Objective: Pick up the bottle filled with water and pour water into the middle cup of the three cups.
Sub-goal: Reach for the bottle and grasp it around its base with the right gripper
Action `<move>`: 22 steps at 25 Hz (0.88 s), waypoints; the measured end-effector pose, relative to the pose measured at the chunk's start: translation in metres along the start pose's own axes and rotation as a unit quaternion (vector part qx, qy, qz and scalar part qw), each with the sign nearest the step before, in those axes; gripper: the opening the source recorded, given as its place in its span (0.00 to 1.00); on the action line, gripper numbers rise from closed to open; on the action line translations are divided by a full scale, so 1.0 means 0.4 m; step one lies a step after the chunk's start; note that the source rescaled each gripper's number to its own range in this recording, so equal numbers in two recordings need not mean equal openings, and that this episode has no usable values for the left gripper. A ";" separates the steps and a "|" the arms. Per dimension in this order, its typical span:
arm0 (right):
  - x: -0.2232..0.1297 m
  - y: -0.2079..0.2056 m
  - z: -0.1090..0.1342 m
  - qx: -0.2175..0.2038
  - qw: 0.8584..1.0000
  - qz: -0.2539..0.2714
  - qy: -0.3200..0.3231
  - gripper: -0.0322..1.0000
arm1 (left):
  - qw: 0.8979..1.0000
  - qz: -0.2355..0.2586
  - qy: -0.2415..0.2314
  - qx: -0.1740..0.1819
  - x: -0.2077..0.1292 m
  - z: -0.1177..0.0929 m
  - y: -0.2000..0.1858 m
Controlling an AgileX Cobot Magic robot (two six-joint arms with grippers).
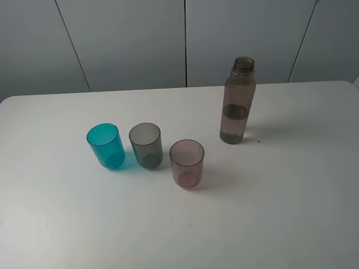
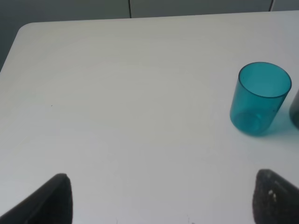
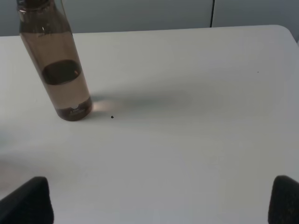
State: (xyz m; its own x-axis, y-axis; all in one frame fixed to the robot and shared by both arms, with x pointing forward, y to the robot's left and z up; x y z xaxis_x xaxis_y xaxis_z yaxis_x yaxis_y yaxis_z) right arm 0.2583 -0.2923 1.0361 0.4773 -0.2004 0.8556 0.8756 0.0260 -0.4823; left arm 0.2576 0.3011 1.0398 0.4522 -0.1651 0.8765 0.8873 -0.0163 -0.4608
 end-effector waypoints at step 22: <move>0.000 0.000 0.000 0.000 1.000 0.000 0.000 1.00 | 1.000 0.000 0.000 0.000 0.000 0.000 0.000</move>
State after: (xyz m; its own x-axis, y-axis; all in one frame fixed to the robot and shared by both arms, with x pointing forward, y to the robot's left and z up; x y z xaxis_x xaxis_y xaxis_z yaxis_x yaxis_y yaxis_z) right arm 0.2583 -0.2923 1.0361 0.4773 -0.2004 0.8556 0.8756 0.0260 -0.4823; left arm 0.2576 0.3011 1.0398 0.4522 -0.1651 0.8765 0.8873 -0.0163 -0.4608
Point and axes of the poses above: a point on each arm's last joint axis where the gripper is mounted, y pointing out along that axis toward the gripper, z along the wrist's bending axis when the last joint is at zero, x = y × z, the point moved 3 cm from there along y, pointing out along that axis toward the gripper, and after that the axes turned 10 degrees about y, right-handed, at the moved point
